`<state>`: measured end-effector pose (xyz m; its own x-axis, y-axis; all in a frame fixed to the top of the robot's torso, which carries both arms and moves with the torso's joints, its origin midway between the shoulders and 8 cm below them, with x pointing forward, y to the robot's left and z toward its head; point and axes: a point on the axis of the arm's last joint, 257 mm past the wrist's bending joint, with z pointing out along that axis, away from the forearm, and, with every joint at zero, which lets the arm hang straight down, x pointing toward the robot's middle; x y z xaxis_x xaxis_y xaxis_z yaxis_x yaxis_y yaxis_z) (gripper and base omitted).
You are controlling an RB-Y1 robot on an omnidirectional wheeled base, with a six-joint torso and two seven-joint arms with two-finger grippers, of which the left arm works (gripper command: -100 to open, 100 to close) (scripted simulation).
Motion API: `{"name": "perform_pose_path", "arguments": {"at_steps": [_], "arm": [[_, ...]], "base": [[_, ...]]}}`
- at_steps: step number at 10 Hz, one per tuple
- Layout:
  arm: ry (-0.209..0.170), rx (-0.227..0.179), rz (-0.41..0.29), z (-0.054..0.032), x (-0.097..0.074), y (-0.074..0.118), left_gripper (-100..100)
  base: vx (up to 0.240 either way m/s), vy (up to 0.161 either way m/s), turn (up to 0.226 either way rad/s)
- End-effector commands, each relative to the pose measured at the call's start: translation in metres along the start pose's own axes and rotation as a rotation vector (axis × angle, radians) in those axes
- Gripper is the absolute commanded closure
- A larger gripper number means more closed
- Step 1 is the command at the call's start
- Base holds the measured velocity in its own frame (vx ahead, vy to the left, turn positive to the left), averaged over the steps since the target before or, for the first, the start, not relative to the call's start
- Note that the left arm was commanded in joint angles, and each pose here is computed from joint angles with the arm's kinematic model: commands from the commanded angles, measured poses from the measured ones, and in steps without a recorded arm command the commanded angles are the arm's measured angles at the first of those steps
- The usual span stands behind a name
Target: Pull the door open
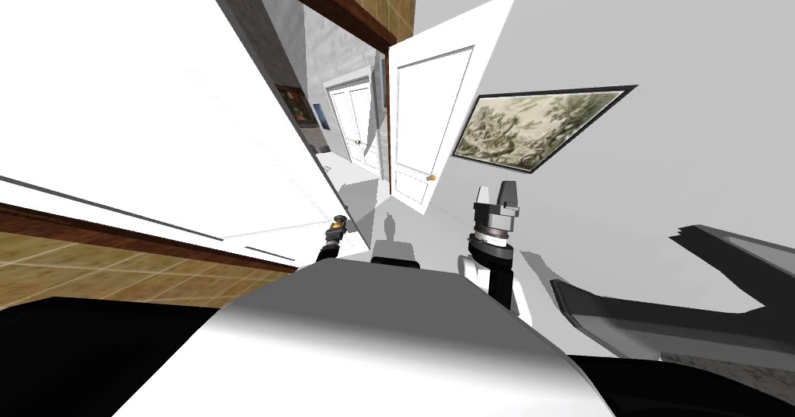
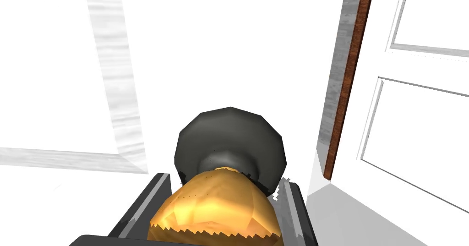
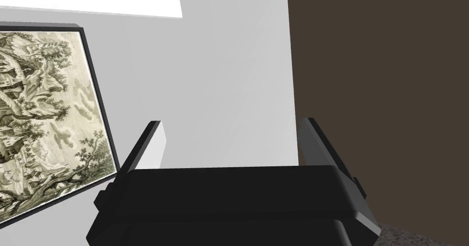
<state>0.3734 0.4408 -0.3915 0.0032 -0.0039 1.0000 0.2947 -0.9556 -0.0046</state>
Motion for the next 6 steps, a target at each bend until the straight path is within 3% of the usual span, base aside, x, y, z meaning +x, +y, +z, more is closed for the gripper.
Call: {"name": "perform_pose_path", "arguments": {"at_steps": [1, 3, 4, 5, 6], "arm": [[0.003, -0.024, -0.003, -0.0042, 0.0, 0.003, 100], [0.002, -0.054, -0.004, -0.0092, 0.0, 0.007, 100], [0.003, -0.046, -0.002, -0.0071, 0.0, 0.006, 100], [0.0, -0.068, -0.002, -0.0137, -0.002, 0.007, 100], [0.001, -0.073, -0.001, -0.0149, -0.002, 0.007, 100]], "base": [[-0.222, 0.035, -0.108], [-0.234, 0.015, -0.099], [-0.101, -0.014, -0.013], [-0.128, 0.018, -0.103], [-0.181, 0.017, -0.088]]}}
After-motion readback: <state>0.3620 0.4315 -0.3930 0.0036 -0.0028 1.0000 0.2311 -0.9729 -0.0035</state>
